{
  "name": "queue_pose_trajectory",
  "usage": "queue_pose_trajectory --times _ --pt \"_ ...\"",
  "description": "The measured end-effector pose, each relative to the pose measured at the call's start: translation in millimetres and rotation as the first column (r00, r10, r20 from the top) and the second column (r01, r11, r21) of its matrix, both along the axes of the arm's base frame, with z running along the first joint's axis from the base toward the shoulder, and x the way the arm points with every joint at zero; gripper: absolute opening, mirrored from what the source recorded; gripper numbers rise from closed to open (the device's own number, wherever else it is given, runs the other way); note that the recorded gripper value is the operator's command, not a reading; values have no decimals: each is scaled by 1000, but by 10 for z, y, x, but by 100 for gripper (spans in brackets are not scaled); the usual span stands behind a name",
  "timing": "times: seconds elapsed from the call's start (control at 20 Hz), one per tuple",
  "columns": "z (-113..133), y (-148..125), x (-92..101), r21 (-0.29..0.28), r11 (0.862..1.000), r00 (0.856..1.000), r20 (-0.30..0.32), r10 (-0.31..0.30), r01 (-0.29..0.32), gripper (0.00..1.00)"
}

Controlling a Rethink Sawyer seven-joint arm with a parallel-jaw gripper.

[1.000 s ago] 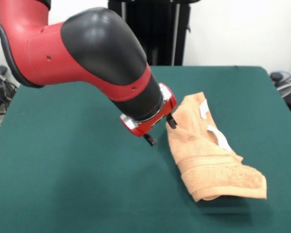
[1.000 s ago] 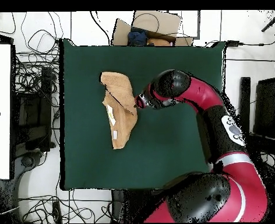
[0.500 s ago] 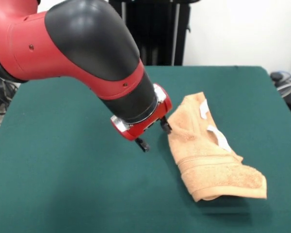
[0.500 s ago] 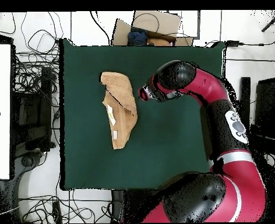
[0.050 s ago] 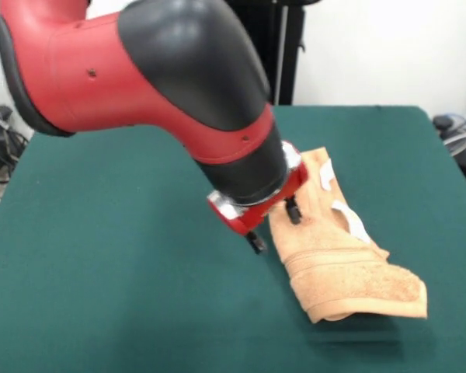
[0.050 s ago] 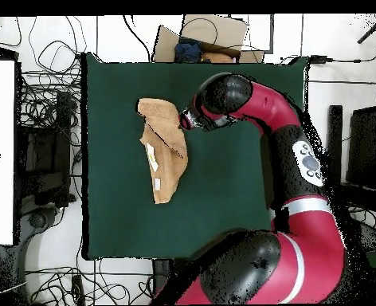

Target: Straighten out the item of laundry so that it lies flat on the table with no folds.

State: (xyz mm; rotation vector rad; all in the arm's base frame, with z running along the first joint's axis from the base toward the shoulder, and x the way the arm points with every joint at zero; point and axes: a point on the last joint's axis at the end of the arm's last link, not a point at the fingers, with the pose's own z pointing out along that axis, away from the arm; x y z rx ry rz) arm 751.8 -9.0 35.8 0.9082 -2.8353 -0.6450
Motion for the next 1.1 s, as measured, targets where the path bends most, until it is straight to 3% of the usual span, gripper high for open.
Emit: queue_pose_trajectory --times 0.45,0.8,1.1 --pt "36 727 7 22 999 999 -28 27 -26 100" --pt "85 1109 34 11 1000 998 -59 -25 26 100" --pt "113 1356 145 -46 993 992 -65 -109 106 100"
